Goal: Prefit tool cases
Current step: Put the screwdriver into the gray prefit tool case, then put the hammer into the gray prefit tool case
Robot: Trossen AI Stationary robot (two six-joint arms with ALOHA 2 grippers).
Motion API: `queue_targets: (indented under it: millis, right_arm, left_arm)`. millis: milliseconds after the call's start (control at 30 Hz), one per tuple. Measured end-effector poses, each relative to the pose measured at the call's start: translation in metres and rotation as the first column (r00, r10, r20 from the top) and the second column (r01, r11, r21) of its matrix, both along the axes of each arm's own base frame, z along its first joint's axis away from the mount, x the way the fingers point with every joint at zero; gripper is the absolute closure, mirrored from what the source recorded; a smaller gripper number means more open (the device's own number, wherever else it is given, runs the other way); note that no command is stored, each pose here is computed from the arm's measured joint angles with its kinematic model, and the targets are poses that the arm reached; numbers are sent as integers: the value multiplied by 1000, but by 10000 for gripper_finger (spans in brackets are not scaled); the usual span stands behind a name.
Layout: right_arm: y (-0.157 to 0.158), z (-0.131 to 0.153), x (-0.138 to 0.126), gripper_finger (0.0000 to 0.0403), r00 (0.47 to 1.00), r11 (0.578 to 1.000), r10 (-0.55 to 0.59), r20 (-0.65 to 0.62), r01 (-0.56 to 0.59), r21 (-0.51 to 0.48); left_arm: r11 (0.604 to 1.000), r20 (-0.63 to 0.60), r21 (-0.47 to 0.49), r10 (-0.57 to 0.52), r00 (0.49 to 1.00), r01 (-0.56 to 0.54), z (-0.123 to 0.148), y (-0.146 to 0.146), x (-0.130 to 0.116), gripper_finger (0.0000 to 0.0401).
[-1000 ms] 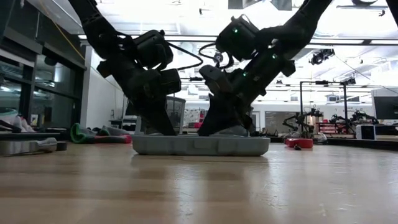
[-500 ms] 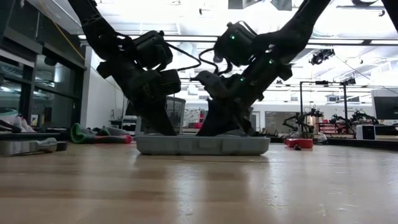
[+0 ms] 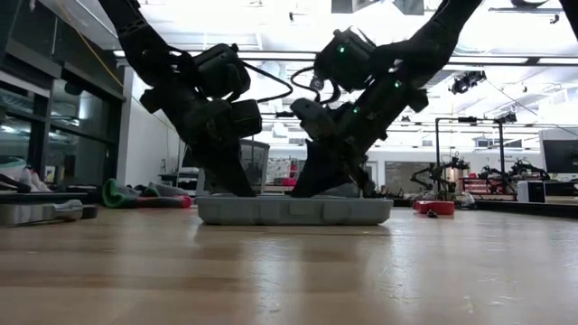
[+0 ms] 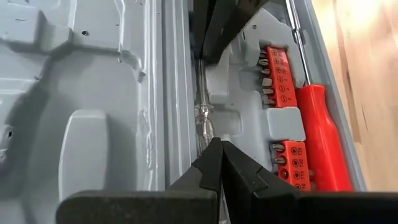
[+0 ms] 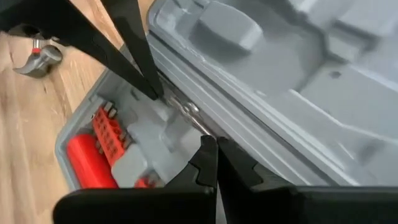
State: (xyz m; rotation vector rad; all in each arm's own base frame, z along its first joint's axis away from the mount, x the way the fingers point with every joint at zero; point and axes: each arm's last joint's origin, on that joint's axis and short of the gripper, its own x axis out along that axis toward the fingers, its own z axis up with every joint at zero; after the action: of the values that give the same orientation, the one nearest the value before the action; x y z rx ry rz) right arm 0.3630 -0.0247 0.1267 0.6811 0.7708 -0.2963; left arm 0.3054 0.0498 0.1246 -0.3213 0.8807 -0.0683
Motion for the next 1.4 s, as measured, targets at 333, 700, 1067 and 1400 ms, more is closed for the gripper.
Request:
queue_targets:
  millis: [333, 700, 1067, 1400]
  right_arm:
    - [0, 9, 0, 403, 999, 1000, 6, 34, -6, -20]
    - [0, 10, 1, 403, 999, 1000, 22, 42, -22, -6]
    - [1, 11, 1, 403, 998, 999, 46, 45, -45, -25]
    - [1, 11, 1, 403, 998, 999, 48, 44, -47, -27]
  left_arm:
    - [999, 20, 13, 43, 999, -43, 27, 6, -12, 401]
    - [999, -199, -35, -1, 980, -6, 49, -1, -53, 401]
    - [981, -430, -64, -192, 882, 182, 63, -48, -113, 400]
    - [957, -412, -18, -270, 870, 289, 63, -78, -116, 348]
